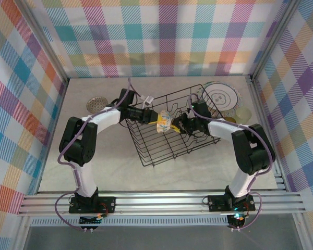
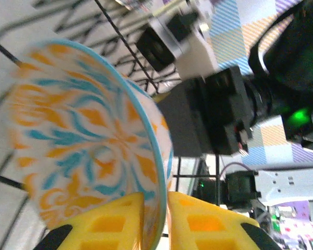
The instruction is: Unload the mixed dishes from the dish rack
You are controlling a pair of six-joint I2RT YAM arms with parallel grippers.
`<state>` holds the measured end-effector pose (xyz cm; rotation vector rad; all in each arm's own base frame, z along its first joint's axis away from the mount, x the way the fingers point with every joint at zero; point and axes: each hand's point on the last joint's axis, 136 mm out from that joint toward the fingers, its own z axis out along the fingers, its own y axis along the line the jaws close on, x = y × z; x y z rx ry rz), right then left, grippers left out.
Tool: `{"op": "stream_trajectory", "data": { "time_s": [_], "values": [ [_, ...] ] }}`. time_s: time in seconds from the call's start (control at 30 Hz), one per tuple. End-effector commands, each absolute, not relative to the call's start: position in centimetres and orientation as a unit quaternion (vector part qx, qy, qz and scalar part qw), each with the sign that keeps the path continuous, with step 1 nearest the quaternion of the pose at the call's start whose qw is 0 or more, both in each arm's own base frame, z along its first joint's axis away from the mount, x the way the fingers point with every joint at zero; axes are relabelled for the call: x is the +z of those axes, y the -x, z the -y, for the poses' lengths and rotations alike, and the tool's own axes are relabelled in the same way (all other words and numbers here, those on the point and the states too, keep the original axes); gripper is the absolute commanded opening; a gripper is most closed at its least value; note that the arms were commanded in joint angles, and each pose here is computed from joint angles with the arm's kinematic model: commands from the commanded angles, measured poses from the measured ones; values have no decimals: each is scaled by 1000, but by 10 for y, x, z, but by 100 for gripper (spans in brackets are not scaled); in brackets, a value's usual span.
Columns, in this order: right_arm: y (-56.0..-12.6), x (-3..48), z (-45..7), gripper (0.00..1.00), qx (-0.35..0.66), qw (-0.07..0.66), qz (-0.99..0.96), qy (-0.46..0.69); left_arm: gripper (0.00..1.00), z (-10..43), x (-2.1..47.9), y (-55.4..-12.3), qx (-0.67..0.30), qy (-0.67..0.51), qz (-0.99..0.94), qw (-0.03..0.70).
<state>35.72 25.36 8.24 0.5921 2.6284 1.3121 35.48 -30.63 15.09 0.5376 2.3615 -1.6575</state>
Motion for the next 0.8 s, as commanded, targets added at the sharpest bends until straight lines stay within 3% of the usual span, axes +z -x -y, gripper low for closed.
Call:
{"op": "stream_trajectory", "data": {
  "time_s": [0.0, 0.1, 0.27, 0.5, 0.77],
  "values": [
    [-333, 19, -238, 20, 366, 17, -900, -235, 19, 319, 138, -322, -572, -189, -797, 40],
    [-334, 20, -239, 20, 368, 18, -900, -231, 28, 320, 135, -320, -568, -191, -800, 36],
    [-334, 22, -240, 20, 370, 19, -900, -229, 11, 319, 131, -324, -558, -182, -809, 37],
    [-334, 22, -239, 20, 369, 21, -900, -230, 0, 316, 121, -334, -522, -151, -838, 39],
    [-337, 37, -240, 21, 380, 34, -898, -219, 0, 312, 147, -346, -510, -120, -849, 67]
  ]
}}
